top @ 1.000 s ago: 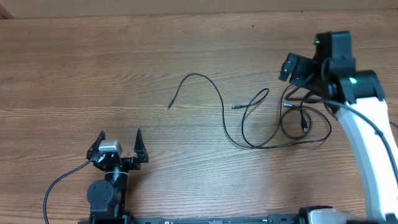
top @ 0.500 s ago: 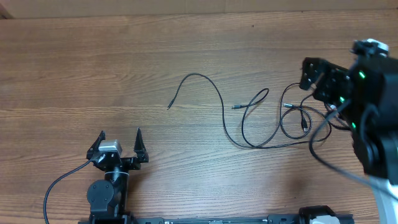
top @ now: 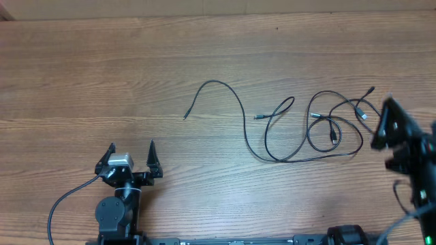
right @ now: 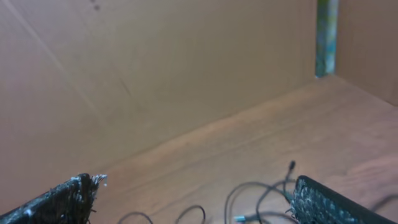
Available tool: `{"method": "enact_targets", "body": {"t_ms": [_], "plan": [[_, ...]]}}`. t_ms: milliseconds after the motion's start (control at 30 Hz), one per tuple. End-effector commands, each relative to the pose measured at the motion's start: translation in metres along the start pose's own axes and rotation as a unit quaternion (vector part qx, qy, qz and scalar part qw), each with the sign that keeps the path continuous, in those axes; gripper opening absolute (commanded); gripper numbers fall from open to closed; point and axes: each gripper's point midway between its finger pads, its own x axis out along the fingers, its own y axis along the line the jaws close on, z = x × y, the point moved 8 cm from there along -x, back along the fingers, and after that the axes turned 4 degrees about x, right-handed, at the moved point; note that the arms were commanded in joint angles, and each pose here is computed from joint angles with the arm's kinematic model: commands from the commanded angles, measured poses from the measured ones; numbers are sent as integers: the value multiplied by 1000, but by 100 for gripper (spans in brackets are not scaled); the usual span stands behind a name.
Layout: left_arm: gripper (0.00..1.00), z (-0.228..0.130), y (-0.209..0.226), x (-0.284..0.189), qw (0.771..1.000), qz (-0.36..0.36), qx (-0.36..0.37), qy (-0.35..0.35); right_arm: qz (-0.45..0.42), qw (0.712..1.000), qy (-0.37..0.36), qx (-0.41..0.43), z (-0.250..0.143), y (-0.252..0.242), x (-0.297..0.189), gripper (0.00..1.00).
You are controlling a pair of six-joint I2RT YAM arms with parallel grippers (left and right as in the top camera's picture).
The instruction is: Untangle cables
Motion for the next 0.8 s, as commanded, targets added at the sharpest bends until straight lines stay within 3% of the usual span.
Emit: {"method": "enact_targets", "body": {"t_ms": [0, 400, 767], "plan": [[100, 0, 0, 0, 1000, -4, 6, -3, -8, 1000, -6, 0, -5, -9, -17, 100], [100, 0, 0, 0, 1000, -4, 6, -3, 9, 999, -41, 9, -21, -27, -62, 100], [100, 0, 0, 0, 1000, -4, 6, -3, 16, 998, -52, 12, -72, -54, -62, 100]]}}
